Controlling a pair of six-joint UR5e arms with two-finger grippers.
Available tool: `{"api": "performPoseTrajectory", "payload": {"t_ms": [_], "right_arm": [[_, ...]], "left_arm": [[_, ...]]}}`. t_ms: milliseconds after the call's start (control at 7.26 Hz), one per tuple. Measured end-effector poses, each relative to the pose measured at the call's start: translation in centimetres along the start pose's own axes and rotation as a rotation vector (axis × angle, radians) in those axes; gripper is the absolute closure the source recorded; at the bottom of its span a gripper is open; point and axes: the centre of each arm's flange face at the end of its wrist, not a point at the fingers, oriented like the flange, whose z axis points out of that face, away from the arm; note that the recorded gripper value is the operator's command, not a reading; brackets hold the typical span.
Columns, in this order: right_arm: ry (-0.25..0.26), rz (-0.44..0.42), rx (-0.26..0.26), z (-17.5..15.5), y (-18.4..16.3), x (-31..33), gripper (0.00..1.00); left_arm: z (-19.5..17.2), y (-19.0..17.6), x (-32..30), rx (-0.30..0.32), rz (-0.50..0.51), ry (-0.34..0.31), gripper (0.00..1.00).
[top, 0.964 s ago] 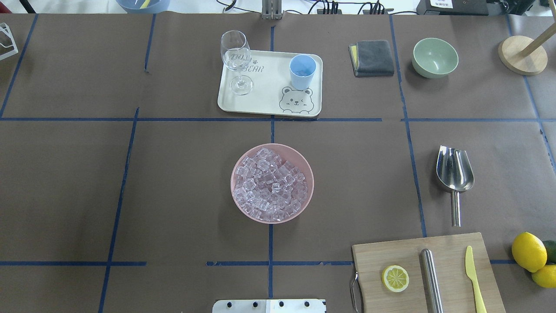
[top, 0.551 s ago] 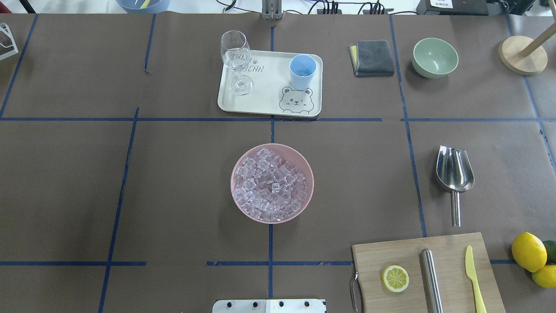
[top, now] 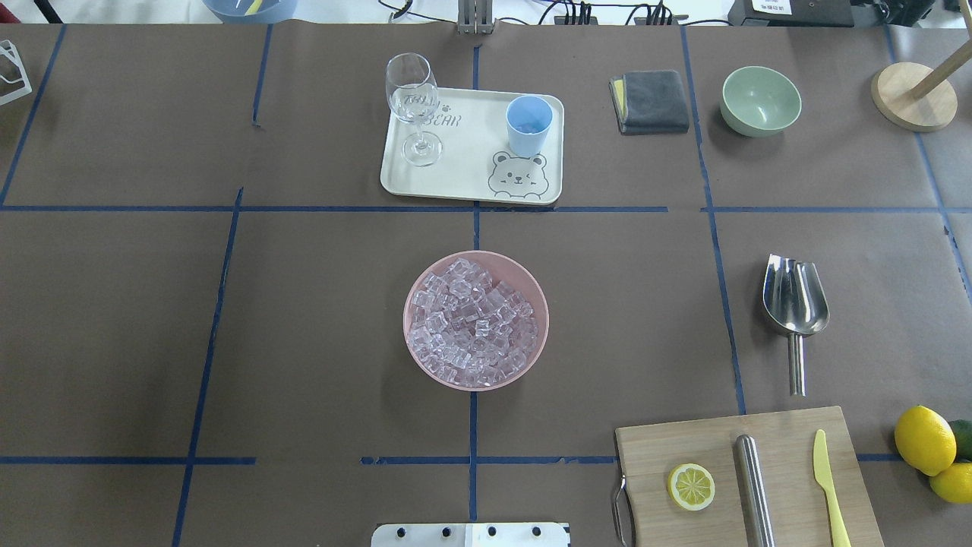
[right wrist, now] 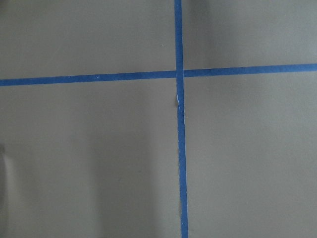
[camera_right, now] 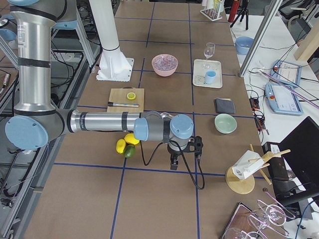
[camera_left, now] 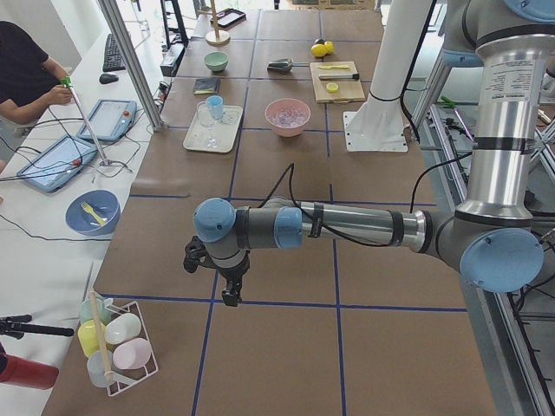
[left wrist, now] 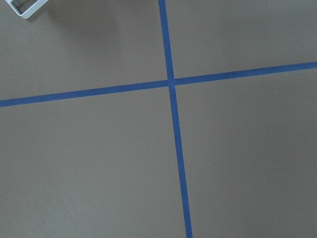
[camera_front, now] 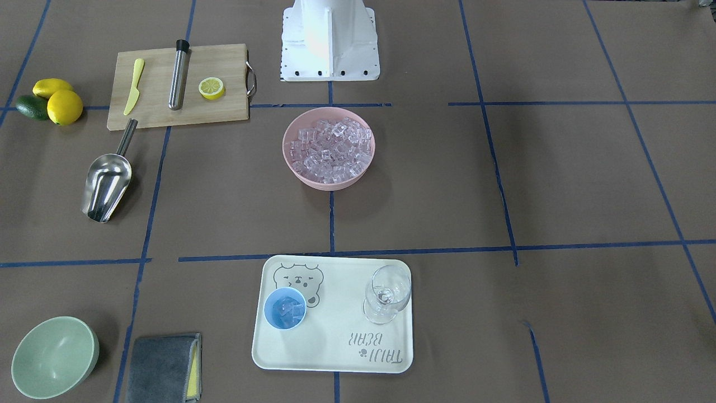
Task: Put ice in cup with scoop
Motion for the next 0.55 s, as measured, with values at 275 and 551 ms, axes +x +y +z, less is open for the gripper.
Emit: {"api": "performPoseTrajectory", "payload": {"t_ms": [275,551], "right_arm": [[0.000,0.000,0.006,-0.27,-0.09,-0.07,0.00],[0.000,0.001,0.009,-0.39,-0.14,-0.14,0.00]], "left_arm": [[0.05,0.05,-0.11,-0.001,-0.003,0.000,0.00],[0.01,-0.01,-0.07,0.000,-0.004,0.000,0.00]]}}
